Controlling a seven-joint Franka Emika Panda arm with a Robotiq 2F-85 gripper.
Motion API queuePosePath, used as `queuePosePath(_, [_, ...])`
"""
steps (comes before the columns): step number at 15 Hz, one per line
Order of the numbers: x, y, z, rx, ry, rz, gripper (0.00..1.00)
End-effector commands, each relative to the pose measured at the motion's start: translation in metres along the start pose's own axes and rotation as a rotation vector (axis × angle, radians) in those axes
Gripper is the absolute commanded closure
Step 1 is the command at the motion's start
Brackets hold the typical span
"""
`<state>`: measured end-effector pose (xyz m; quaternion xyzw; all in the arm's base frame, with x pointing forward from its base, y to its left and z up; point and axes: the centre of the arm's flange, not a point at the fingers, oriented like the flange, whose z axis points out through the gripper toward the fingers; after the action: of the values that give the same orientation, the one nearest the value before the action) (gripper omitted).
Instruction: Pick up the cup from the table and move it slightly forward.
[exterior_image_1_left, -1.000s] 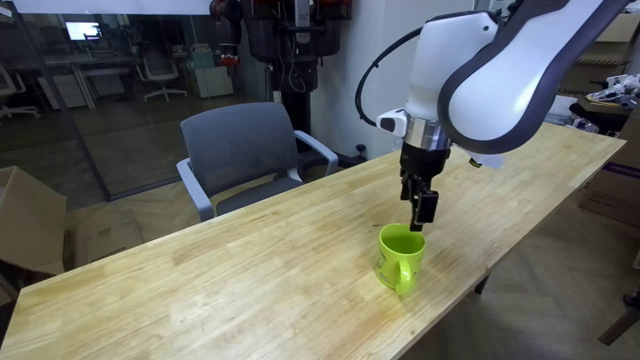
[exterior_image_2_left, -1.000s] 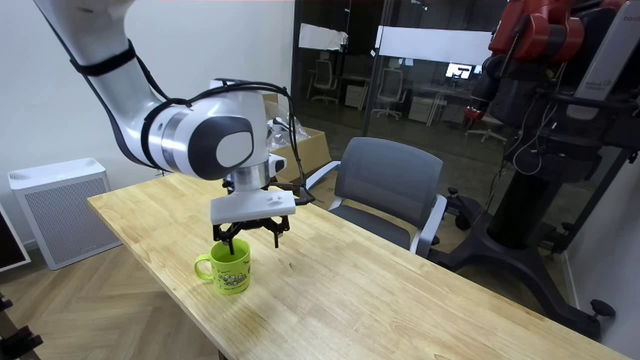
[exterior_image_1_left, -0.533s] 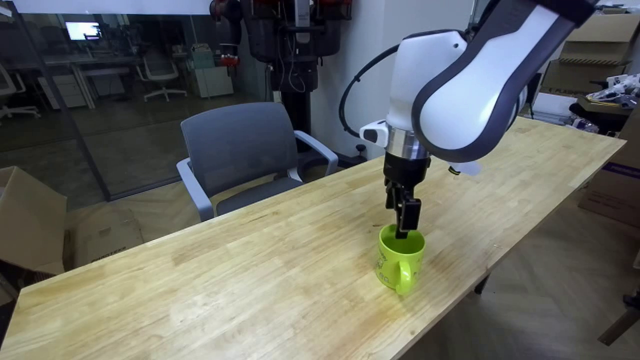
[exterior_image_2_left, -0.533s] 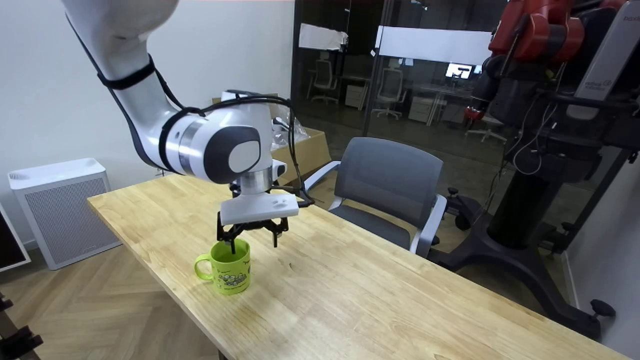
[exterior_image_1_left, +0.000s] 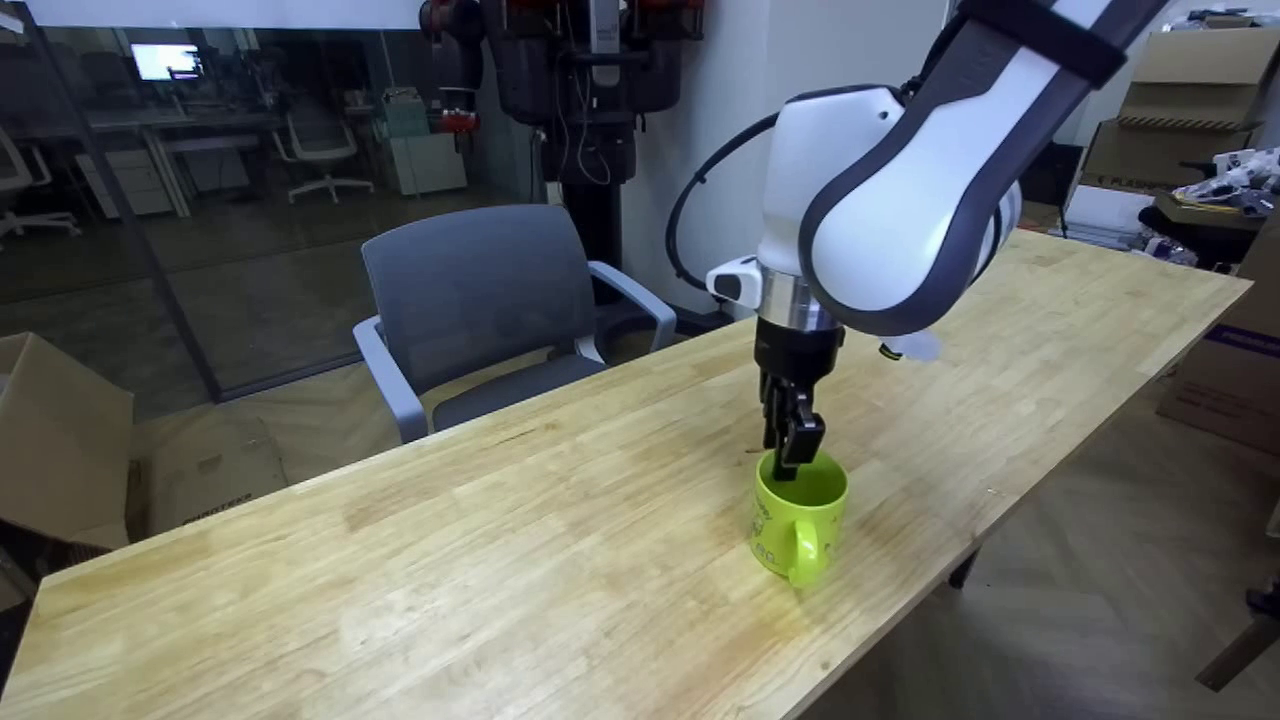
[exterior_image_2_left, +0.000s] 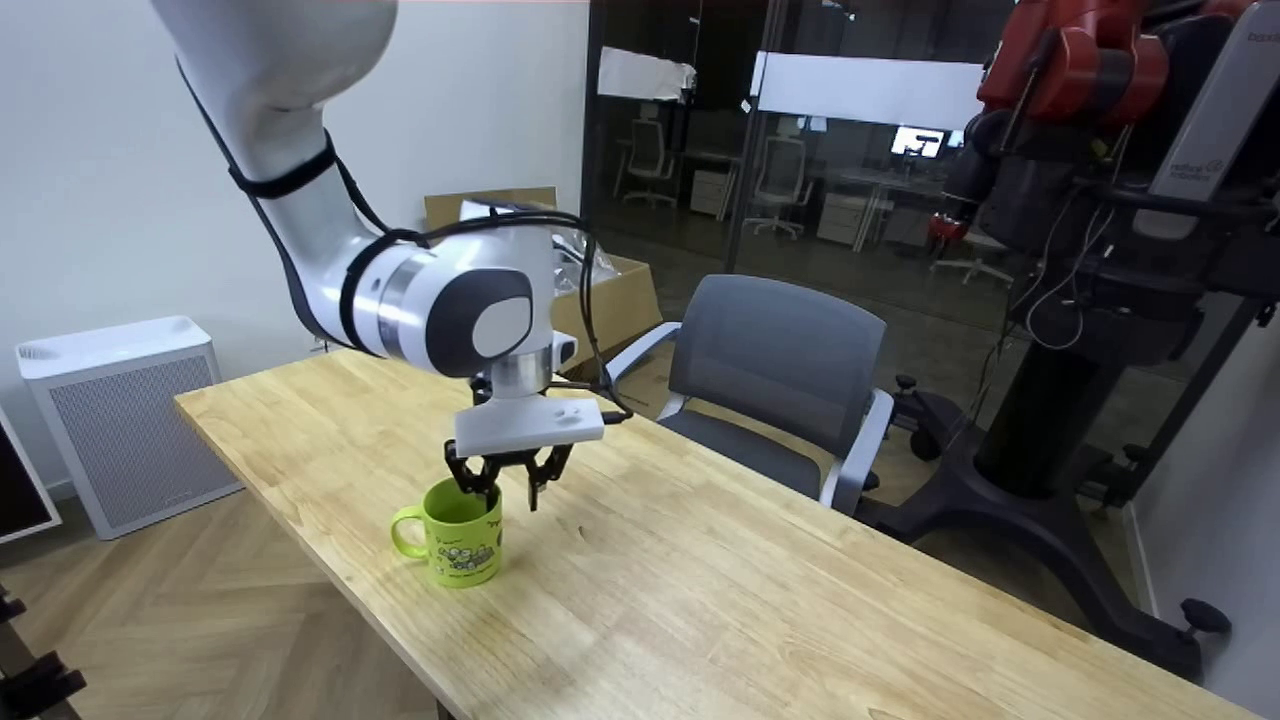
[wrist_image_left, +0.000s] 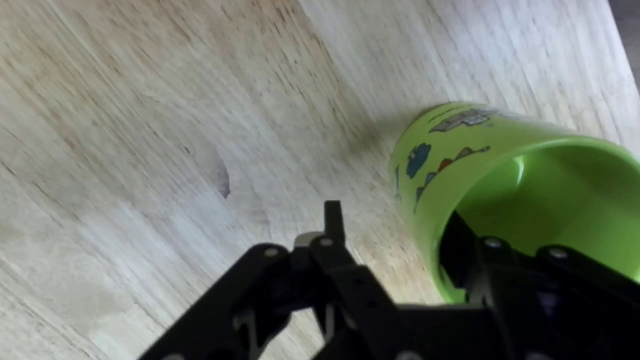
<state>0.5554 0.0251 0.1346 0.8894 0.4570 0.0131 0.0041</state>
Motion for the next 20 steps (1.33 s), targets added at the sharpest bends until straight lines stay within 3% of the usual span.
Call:
queuePosePath(1, [0.007, 0.008, 0.0, 0.006, 0.0, -0.009, 0.81])
queuePosePath(3, [0.009, 0.007, 0.001, 0.007, -0.005, -0.013, 0.95])
queuePosePath(5, [0.01, 0.006, 0.001, 0.008, -0.007, -0.015, 1.0])
queuePosePath(9, [0.011, 0.006, 0.0, 0.004, -0.019, -0.007, 0.98])
queuePosePath(10, [0.005, -0.001, 0.002, 0.01, -0.01, -0.01, 0.9])
queuePosePath(14, [0.005, -0.001, 0.002, 0.009, -0.011, -0.011, 0.9])
queuePosePath(15, [0.005, -0.001, 0.002, 0.009, -0.011, -0.011, 0.98])
queuePosePath(16, [0.005, 0.001, 0.001, 0.011, -0.006, 0.003, 0.98])
queuePosePath(20, [-0.012, 0.027, -0.007, 0.016, 0.038, 0.14, 0.98])
